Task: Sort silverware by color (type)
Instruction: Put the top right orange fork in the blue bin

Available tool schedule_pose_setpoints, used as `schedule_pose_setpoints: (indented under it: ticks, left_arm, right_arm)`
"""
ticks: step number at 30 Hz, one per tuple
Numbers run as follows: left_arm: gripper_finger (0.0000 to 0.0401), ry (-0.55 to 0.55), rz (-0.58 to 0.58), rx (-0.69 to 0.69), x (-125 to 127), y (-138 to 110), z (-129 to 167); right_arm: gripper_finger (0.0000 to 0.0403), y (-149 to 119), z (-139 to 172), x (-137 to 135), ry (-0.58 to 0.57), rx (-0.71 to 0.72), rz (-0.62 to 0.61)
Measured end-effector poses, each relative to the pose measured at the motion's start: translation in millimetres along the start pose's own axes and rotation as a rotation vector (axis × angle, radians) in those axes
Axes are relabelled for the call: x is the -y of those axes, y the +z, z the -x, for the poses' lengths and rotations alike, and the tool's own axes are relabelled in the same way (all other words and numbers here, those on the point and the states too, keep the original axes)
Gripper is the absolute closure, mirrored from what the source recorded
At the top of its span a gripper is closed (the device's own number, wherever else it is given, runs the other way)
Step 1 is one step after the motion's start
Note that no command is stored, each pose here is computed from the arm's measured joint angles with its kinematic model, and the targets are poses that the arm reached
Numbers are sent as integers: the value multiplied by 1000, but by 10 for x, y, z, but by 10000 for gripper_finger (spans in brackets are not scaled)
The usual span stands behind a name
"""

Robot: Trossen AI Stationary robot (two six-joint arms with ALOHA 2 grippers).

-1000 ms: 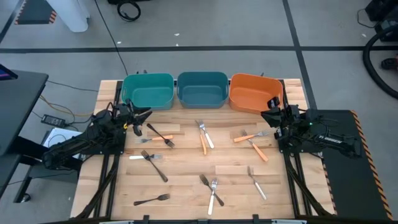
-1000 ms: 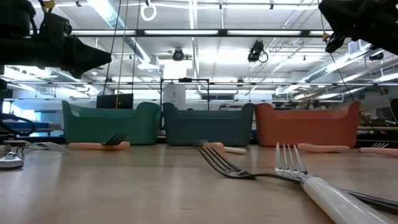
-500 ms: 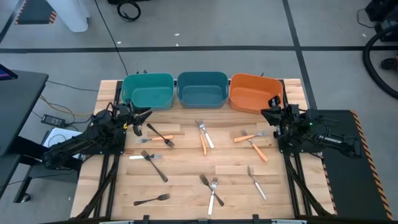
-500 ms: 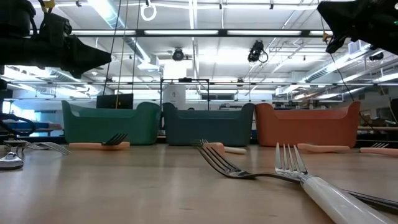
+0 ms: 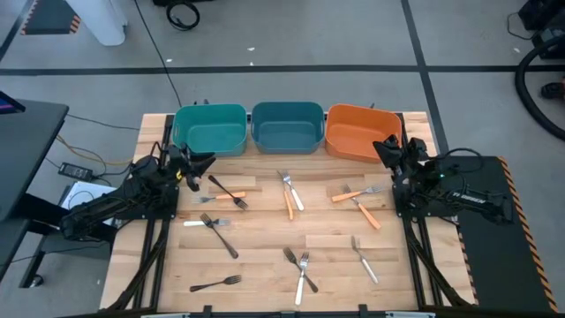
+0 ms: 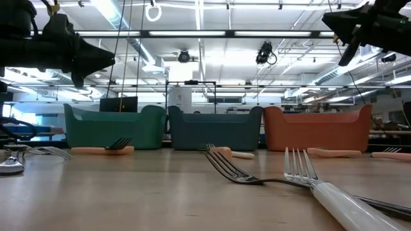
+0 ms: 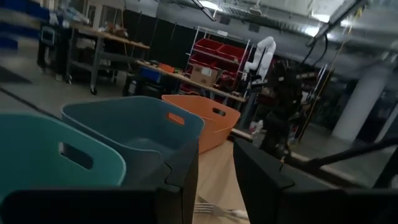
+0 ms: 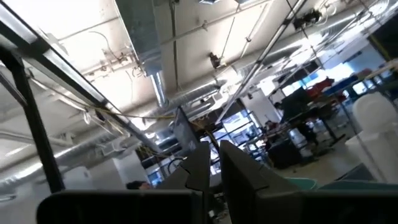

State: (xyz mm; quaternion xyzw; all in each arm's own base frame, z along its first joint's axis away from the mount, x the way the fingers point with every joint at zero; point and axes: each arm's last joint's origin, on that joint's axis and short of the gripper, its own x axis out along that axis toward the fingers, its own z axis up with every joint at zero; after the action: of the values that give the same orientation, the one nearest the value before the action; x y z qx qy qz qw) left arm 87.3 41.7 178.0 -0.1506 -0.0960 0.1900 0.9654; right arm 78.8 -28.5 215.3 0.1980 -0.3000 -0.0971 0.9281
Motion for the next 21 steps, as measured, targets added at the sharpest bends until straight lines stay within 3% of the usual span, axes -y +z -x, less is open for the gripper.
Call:
schedule_pose_setpoints:
  ticks: [6, 11, 15, 21]
  left_arm:
    - [291, 0, 65, 0, 0, 0, 0]
    - [291, 7, 65, 4, -2, 3, 0]
    - [291, 41, 77, 18, -12, 6, 0]
    - [291, 75, 240, 40, -23, 10, 1]
  right_arm:
    - [357, 22, 0, -19, 33, 14, -92]
    - [357, 47, 2, -34, 51, 39, -69]
    - [357, 56, 2, -19, -1, 71, -66]
    - [357, 73, 4, 1, -75, 122, -66]
